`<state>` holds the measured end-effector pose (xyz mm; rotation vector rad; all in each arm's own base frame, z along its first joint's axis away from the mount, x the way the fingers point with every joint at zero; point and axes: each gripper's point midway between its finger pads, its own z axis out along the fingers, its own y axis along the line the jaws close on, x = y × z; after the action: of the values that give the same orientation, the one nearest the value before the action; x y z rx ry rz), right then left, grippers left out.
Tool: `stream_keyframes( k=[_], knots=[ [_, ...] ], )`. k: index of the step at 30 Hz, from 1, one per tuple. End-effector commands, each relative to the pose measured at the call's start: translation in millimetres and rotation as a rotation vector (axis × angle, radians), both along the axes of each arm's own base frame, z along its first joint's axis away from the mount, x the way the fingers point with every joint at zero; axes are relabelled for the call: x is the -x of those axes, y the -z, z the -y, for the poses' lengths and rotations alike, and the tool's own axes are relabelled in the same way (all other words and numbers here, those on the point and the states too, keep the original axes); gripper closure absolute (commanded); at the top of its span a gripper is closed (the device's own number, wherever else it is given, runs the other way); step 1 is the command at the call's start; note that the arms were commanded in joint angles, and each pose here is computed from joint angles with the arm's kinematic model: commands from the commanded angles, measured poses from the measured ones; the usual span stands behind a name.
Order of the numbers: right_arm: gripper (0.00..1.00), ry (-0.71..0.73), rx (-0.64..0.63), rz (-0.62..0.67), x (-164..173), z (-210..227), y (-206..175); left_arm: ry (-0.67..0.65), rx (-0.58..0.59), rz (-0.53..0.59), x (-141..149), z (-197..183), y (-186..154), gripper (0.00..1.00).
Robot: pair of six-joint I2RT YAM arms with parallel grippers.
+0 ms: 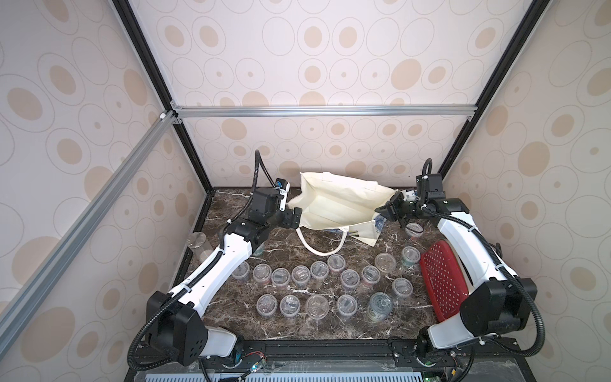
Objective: Take out the seed jars from the canvas bag
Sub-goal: Place the canvas bag at the center of the board.
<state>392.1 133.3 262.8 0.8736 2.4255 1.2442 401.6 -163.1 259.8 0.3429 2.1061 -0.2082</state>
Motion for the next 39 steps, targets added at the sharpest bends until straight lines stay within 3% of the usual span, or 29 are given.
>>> stream_keyframes(
  k=[1, 7, 13, 15, 19, 24, 26, 30, 36, 39],
  knots=[
    [0.94, -0.024, -0.092, -0.015, -7, -7, -6, -0.063, -0.071, 0.051, -14, -13, -11, 0.02],
    [0.90, 0.013, -0.105, -0.017, -23, -1, 0, -0.123, -0.037, -0.095, -29, -7, 19, 0.02],
    [0.77, 0.011, -0.085, 0.005, -30, 0, -2, -0.056, 0.198, -0.081, -39, 28, 7, 0.03],
    [0.76, 0.008, -0.076, 0.013, -30, 1, -3, -0.089, 0.239, -0.079, -48, 29, 5, 0.17],
    [0.67, -0.026, -0.031, 0.047, -26, 3, -4, -0.181, 0.299, -0.091, -64, 27, -1, 0.70],
    [0.43, -0.123, 0.117, 0.203, -16, 10, -21, -0.237, 0.405, -0.090, -63, 26, -35, 0.84],
    [0.37, -0.166, 0.174, 0.244, -11, 12, -25, -0.258, 0.463, -0.093, -59, 25, -47, 0.98],
    [0.34, -0.204, 0.214, 0.266, -3, 13, -24, -0.286, 0.562, -0.124, -51, 26, -62, 1.00],
    [0.33, -0.219, 0.272, 0.392, -1, 16, -45, -0.288, 0.604, -0.108, -48, 26, -79, 1.00],
    [0.33, -0.231, 0.293, 0.447, -1, 16, -54, -0.308, 0.593, -0.089, -54, 23, -81, 0.88]
  ],
)
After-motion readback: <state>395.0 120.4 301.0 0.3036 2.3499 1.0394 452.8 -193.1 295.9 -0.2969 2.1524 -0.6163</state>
